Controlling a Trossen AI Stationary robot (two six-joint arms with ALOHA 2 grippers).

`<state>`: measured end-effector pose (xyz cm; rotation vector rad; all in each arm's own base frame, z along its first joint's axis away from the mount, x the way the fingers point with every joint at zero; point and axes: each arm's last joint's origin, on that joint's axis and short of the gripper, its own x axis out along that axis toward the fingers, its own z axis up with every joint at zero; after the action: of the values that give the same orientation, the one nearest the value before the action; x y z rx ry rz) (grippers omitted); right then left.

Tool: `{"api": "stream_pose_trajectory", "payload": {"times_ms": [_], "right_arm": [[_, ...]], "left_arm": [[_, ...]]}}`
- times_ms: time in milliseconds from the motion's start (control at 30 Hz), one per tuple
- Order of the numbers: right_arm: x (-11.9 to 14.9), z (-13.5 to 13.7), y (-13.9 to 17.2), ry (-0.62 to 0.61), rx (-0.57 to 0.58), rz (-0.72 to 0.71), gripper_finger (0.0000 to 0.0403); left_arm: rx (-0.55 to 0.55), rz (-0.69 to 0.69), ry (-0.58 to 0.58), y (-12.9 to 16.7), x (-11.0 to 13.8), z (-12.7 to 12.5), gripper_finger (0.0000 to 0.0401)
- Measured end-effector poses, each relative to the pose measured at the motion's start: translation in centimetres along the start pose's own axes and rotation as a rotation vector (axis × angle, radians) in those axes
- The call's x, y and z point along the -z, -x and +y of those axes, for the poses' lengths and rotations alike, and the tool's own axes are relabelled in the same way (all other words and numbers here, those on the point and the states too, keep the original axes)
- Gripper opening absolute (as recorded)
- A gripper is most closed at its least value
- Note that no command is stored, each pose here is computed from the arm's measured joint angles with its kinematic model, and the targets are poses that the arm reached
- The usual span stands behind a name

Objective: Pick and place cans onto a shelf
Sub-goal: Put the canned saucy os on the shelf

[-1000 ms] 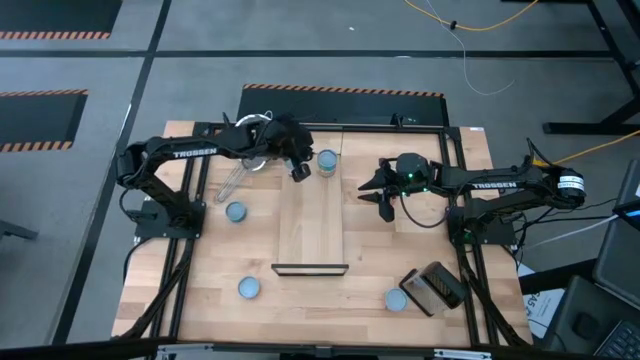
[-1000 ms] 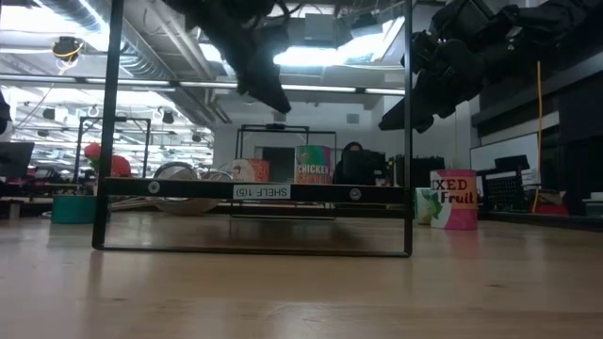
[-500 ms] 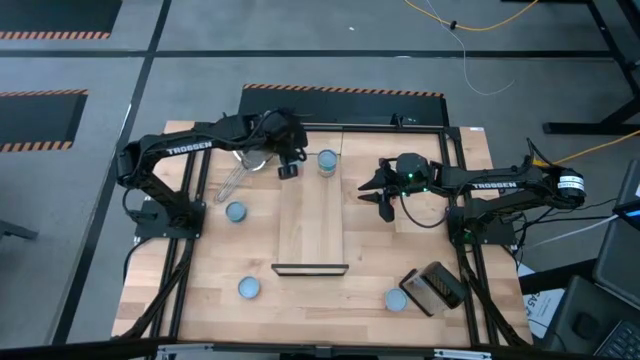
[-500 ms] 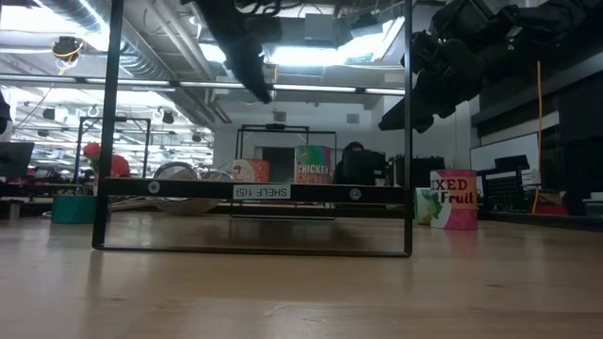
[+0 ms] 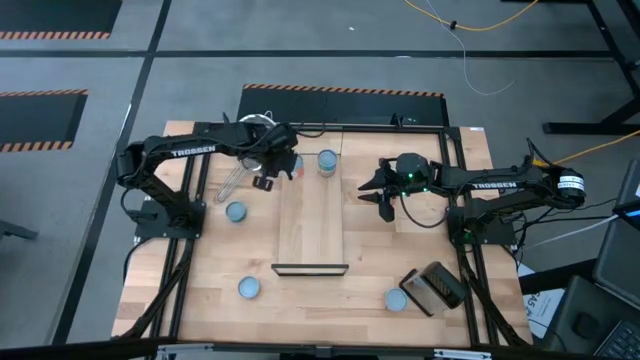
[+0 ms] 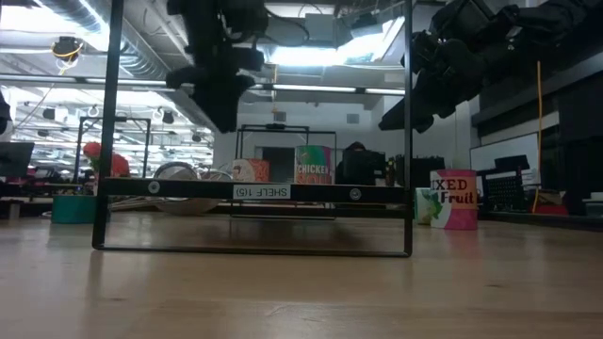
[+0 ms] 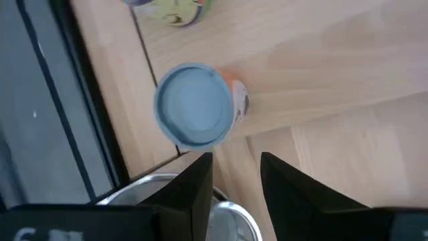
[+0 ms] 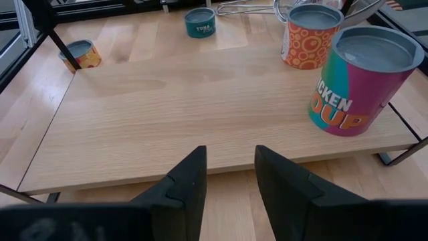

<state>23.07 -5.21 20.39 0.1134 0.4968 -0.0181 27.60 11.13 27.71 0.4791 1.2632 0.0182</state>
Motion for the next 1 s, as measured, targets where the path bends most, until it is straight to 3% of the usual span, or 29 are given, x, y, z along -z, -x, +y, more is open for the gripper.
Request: {"api": "stream_pose_trajectory", "payload": {"times_ms": [300, 1000], "right_arm": [[0.0, 0.0, 0.0, 0.000, 0.000, 0.000, 0.0132], [0.0, 0.0, 0.0, 0.023, 0.000, 0.000, 0.0132]], "left_arm": [[-0.041, -0.044, -0.080, -1.8, 0.1, -0.4, 0.0118], [-0.043, -0.045, -0.104, -6.1, -0.1, -1.0, 0.0118]]}}
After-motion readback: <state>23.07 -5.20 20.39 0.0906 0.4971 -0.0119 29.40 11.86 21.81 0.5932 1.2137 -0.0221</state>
